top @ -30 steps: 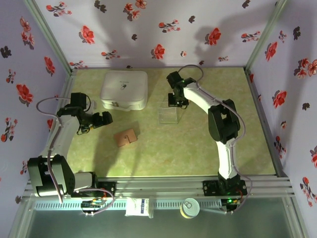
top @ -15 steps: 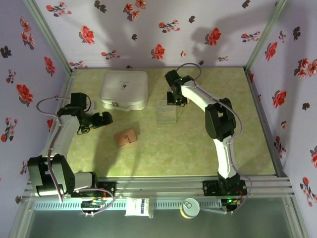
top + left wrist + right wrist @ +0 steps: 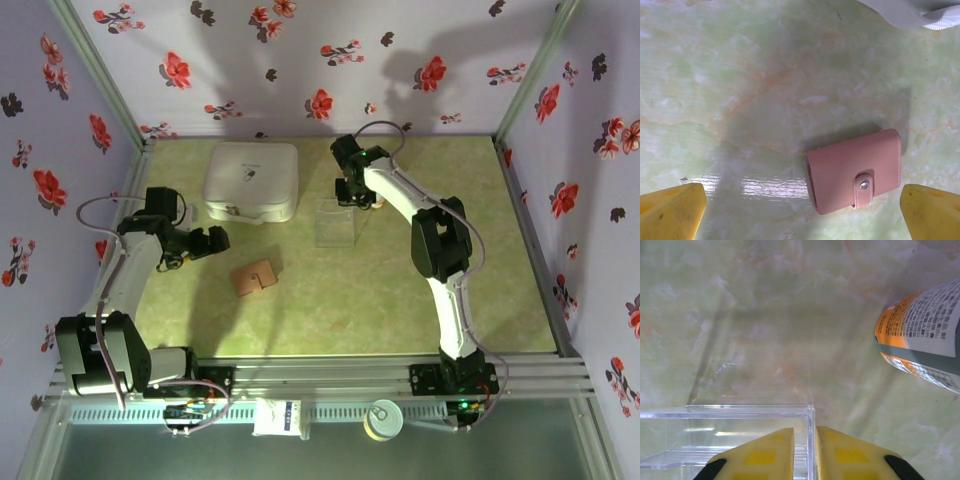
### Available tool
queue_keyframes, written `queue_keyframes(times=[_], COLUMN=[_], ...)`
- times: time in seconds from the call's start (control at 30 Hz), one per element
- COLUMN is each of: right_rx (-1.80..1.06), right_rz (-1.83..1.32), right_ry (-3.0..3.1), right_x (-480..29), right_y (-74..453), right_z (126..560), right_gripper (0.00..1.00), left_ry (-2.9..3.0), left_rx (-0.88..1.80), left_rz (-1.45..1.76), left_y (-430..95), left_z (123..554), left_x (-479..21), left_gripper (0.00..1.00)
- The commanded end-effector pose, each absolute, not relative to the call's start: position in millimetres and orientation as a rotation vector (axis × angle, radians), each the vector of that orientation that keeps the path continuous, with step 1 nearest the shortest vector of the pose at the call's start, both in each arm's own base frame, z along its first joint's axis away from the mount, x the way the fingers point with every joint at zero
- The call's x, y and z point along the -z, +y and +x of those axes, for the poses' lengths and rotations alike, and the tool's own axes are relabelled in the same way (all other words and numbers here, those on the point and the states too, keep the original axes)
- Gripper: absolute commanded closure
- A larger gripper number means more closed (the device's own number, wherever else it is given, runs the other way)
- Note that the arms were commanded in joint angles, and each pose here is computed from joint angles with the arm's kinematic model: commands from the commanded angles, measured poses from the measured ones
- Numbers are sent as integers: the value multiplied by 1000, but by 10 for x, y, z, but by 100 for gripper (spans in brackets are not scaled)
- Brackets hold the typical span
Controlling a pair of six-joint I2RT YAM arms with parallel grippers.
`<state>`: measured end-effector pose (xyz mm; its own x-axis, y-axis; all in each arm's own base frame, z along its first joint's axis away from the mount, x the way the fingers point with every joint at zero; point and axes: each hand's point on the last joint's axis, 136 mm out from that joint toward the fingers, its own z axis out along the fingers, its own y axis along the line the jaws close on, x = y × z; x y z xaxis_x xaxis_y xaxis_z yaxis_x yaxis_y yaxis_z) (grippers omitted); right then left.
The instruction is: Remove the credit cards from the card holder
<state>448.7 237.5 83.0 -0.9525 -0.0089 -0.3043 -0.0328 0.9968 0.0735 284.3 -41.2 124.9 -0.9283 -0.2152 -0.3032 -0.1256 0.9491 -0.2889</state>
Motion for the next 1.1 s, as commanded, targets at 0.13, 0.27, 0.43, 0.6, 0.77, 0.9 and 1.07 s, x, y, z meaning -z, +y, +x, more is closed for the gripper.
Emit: queue_keyframes(times=[0.13, 0.27, 0.43, 0.6, 0.77, 0.9, 1.07], right_rx=[-128, -145, -174, -213, -213, -233, -243], right_rz=[-31, -61, -85, -93, -78, -68, -58], right_ry=[2790, 2766, 2746, 2730, 2731, 2727, 2728], right_x=[-1208, -1368, -1473, -1506, -1468, -1440, -1410], right_y=[2419, 2469, 2490, 2427, 2277, 2208, 2152], right_z=[4397, 4276, 4074, 3834, 3607, 3480, 3373], right_gripper=[77, 74, 72, 68, 61, 53, 45], left_ry=[2826, 2831, 2829, 2868, 2914, 2945, 2970], left_rx=[412, 449, 473, 455, 491, 503, 522], left_rz=[-204, -181, -80, -31, 34, 67, 57], left_y=[-564, -807, -1160, -1295, -1478, -1562, -1607], left_z=[2745, 2747, 2877, 3050, 3096, 3125, 3090], left_x=[-1210, -1250, -1212, -1006, -830, -675, -546], left_gripper=[1, 2, 2, 2, 1, 1, 1])
